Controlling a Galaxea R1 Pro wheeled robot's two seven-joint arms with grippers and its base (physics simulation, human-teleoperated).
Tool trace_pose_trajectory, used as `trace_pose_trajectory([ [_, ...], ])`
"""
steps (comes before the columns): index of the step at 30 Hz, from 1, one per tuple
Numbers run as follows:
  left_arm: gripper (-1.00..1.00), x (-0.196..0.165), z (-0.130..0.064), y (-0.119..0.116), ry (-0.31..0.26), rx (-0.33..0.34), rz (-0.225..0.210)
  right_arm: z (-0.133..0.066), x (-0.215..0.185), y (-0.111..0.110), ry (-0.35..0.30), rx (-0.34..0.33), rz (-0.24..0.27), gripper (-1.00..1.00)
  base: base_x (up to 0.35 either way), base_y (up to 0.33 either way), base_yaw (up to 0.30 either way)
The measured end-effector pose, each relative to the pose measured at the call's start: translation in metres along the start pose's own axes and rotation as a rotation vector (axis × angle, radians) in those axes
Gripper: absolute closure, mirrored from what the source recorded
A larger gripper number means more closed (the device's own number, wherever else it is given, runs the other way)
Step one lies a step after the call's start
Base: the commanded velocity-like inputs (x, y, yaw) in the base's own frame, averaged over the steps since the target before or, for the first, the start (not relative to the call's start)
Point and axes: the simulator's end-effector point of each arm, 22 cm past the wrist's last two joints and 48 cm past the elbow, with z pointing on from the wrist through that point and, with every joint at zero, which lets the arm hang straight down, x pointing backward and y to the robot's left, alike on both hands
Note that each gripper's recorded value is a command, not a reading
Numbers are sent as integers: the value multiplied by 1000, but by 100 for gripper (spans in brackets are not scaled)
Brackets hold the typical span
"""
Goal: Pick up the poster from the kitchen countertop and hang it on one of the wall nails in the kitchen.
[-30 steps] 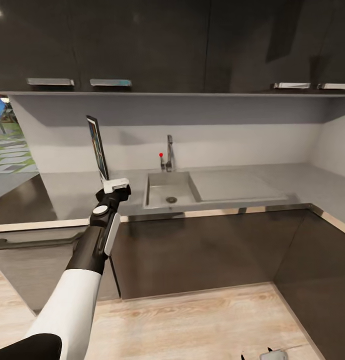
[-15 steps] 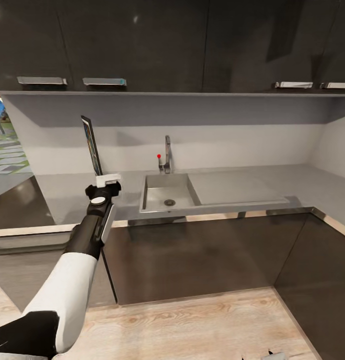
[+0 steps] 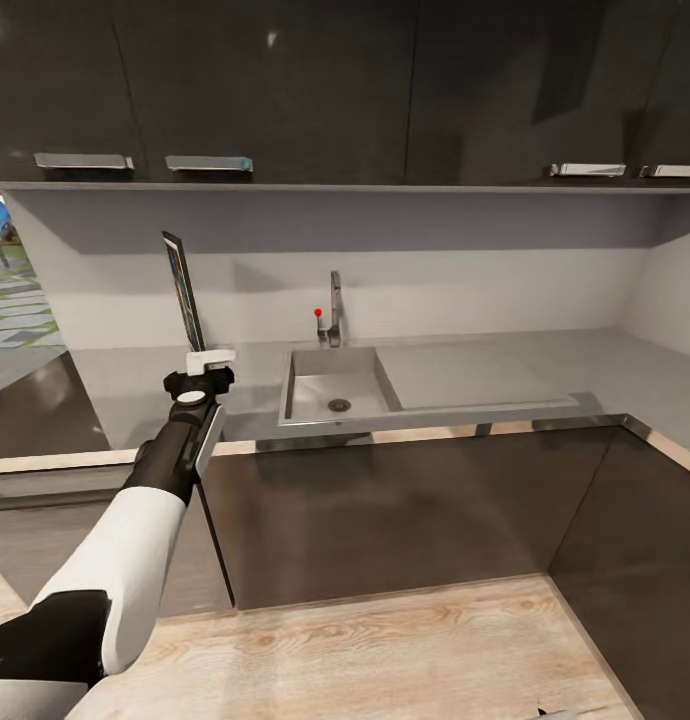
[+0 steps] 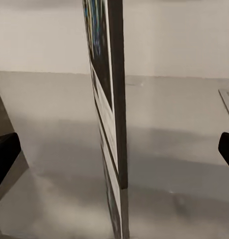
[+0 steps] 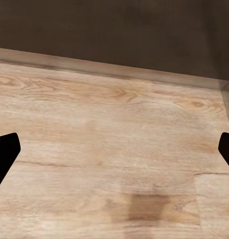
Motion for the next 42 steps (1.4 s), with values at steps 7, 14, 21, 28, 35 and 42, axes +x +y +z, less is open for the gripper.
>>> trace_pose_trajectory([
  [7,-100,1,2,7,-1,-9,-4,0,0,0,-2,-1,-1,-100,133,0,0],
  [14,-100,1,5,9,-32,-13,-14,0,0,1,0,-2,-2,-100,54,0,0],
  [21,-100,2,6,10,-37,-14,-16,0,0,1,0,-3,-2,-100,185,0,0],
  [28,-100,5,9,21,-32,-33,-33,0,1,1,1,-3,-2,-100,50,0,0],
  [35,-100,9,12,36,-21,-55,-60,0,0,1,0,-3,-3,-100,140,0,0],
  [42,-100,9,13,37,-19,-57,-62,0,1,1,1,-3,-2,-100,52,0,0],
])
